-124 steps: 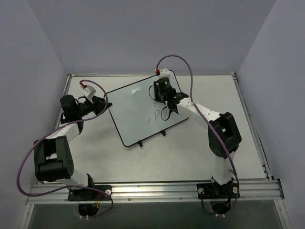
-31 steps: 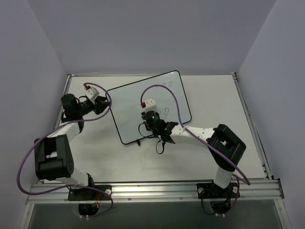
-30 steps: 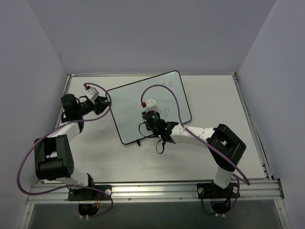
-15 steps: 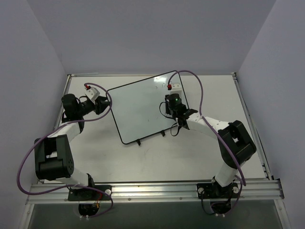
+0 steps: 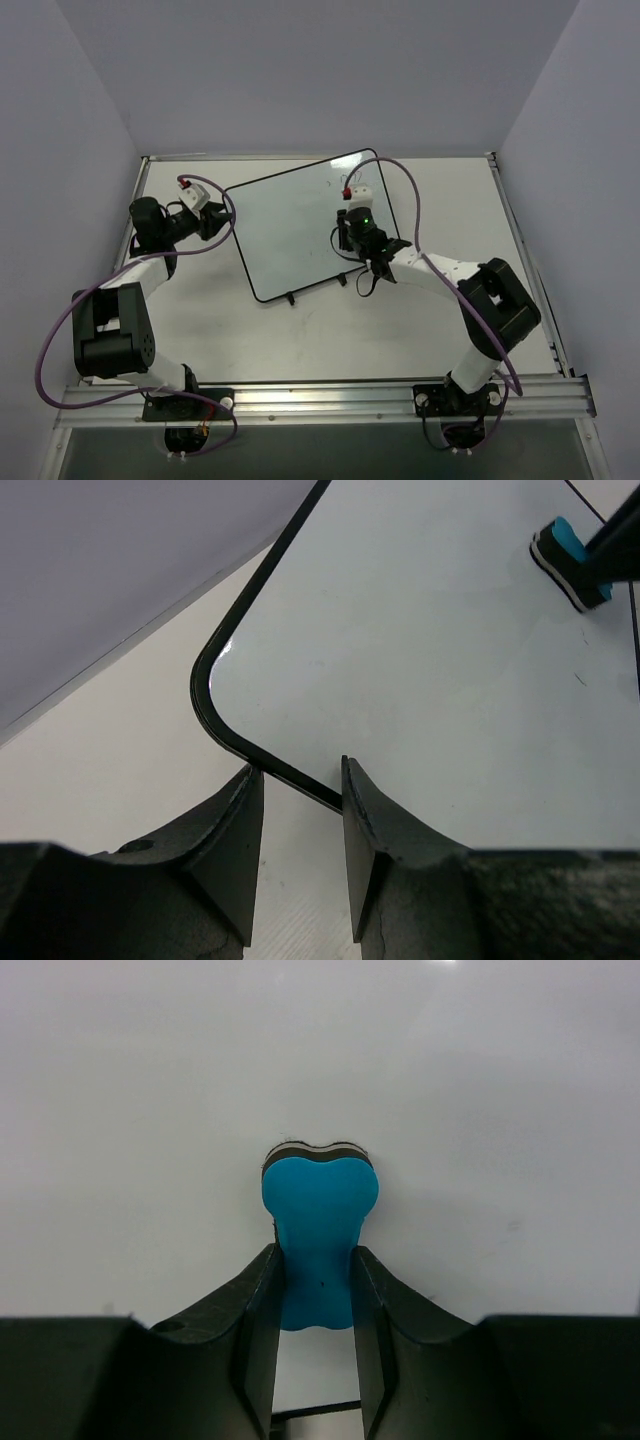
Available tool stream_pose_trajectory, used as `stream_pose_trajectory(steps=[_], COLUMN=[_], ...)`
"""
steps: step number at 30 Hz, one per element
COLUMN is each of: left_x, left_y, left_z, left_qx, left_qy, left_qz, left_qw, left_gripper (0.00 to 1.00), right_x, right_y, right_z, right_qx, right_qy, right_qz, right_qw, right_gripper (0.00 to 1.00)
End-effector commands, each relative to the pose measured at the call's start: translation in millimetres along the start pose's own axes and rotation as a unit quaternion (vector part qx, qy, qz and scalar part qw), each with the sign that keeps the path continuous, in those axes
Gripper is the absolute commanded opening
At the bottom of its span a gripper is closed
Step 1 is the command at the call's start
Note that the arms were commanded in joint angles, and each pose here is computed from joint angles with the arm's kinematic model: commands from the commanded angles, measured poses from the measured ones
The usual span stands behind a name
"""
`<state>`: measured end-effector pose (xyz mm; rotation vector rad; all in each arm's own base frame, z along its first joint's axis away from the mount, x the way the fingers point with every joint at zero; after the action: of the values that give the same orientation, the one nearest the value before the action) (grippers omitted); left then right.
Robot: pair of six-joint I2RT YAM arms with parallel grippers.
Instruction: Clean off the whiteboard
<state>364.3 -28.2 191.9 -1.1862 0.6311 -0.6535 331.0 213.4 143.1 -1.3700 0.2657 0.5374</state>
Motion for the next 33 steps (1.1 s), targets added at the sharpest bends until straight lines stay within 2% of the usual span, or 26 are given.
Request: stream_pose_trajectory(steps=[1, 7, 12, 17, 21, 28, 33], left_x=[7.6, 8.0, 8.9, 9.7, 10.3, 10.1, 10.8], left_y=[4.1, 3.8, 2.5, 3.5, 2.6, 2.5, 3.1], left_z=[-12.6, -13.8, -16.6, -16.7, -16.7, -16.5, -16.7], left_qx=[0.040, 0.042, 0.045, 0.045, 0.046, 0.048, 0.047], left_qy=[0.042, 0.044, 0.046, 0.047, 0.048, 0.046, 0.047], left_qz=[-0.004, -0.002, 0.001, 0.001, 0.000, 0.000, 0.001], left_qw=[0.998, 0.998, 0.998, 0.998, 0.998, 0.998, 0.998], left_gripper=[0.02, 0.02, 0.02, 0.02, 0.02, 0.02, 0.02], right_x=[-26.5, -49.1, -44.1, -35.4, -23.8, -13.1, -10.6], right_y=[22.5, 49.7, 52.9, 43.3, 29.0, 43.6, 48.6], right_z=[53.0, 106.0, 115.0, 77.0, 29.4, -35.6, -49.3], right_qx=[0.013, -0.006, -0.016, -0.003, 0.031, 0.097, 0.115], right_qy=[-0.077, -0.115, -0.070, 0.022, 0.083, 0.117, 0.117], right_qz=[-0.002, -0.022, -0.021, -0.019, -0.024, 0.001, 0.006], right_qw=[0.997, 0.993, 0.997, 1.000, 0.996, 0.988, 0.986], right_gripper=[0.00, 0.00, 0.00, 0.00, 0.00, 0.00, 0.00])
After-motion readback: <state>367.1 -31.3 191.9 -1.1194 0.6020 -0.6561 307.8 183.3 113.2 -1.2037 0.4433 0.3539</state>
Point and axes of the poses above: each gripper's point midway between its finger pads, its own x axis out along the fingers, its own z axis along the line the jaws close on, y = z × x, the point moved 8 cm from there along -x, back along the fingers, and after that the axes turned 9 degrees about x, right-handed, at the moved point
